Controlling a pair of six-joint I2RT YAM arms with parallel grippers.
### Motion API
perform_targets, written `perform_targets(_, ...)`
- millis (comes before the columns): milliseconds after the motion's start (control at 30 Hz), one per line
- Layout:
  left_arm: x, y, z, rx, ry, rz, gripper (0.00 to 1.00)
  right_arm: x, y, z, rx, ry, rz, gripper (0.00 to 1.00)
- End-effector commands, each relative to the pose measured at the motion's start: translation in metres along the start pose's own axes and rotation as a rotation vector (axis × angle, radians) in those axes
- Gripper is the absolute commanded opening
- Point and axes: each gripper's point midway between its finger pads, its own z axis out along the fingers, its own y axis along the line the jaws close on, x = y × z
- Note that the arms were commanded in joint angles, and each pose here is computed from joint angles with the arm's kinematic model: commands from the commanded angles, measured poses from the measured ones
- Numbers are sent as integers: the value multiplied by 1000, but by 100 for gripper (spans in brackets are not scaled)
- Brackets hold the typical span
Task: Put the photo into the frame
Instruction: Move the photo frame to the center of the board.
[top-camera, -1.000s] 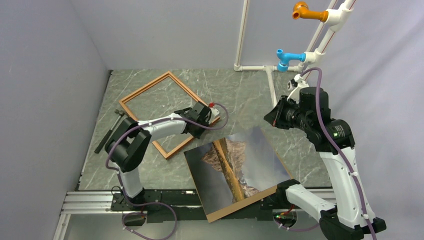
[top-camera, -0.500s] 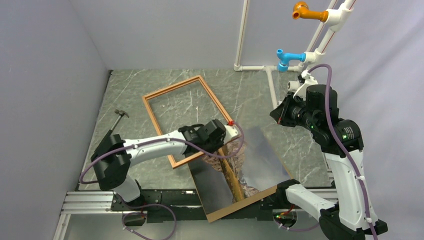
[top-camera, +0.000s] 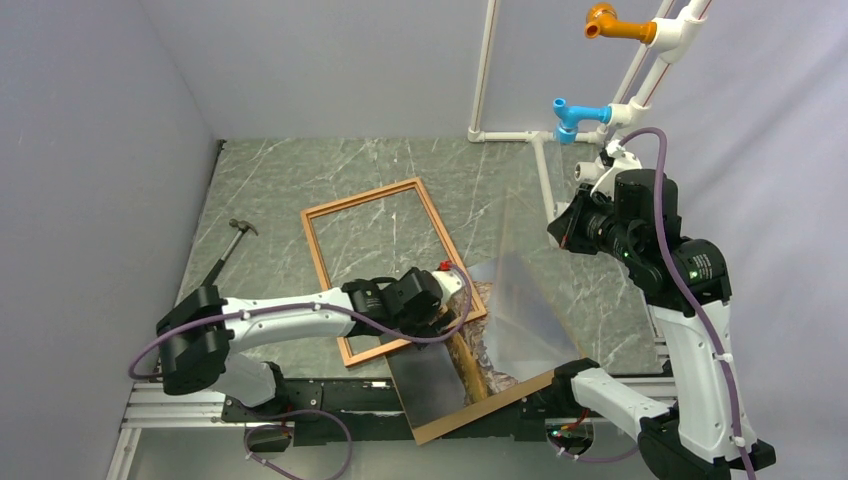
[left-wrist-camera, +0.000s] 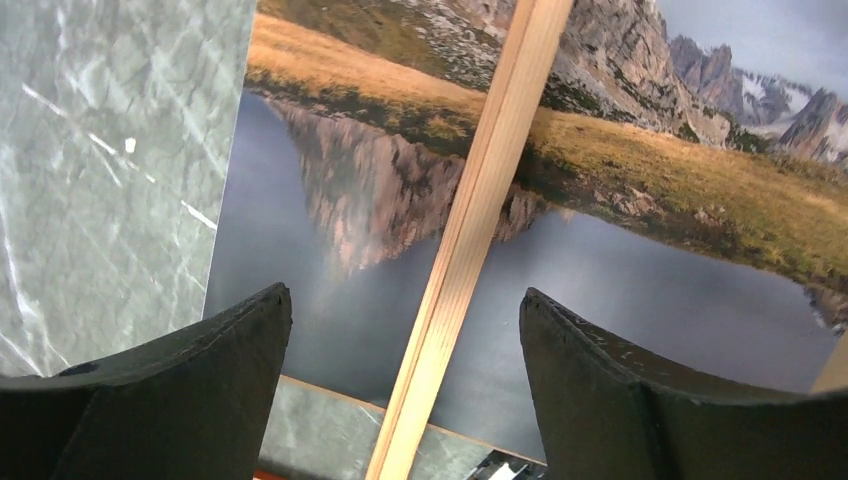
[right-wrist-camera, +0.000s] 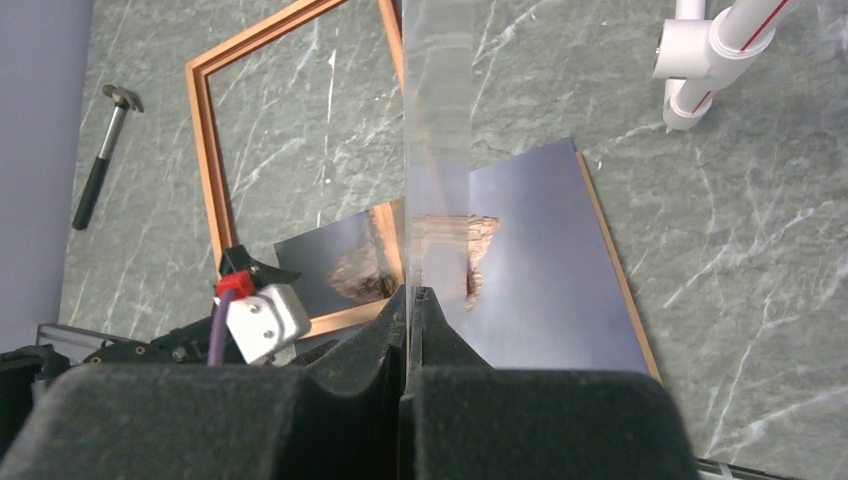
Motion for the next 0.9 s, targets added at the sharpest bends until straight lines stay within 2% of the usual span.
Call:
perform_targets(0,-20,14,-9,-30,-103,-239,86,-9,8,-4,-40,-34,-7,0)
perform_targets(200,13,57,-5,-114,-47,-545,85,2,12,9,-75,6,3,0)
perform_targets(433,75,121,-26,-349,29,-836,85,15,13,20,-97,46,6,0)
perform_targets(667,125,151,-49,-551,104,-956,79,20,14,26,-107,66,9,0)
perform_targets(867,147,147,-35,-479,149,-1007,67,19,15,26,-113,68,3,0)
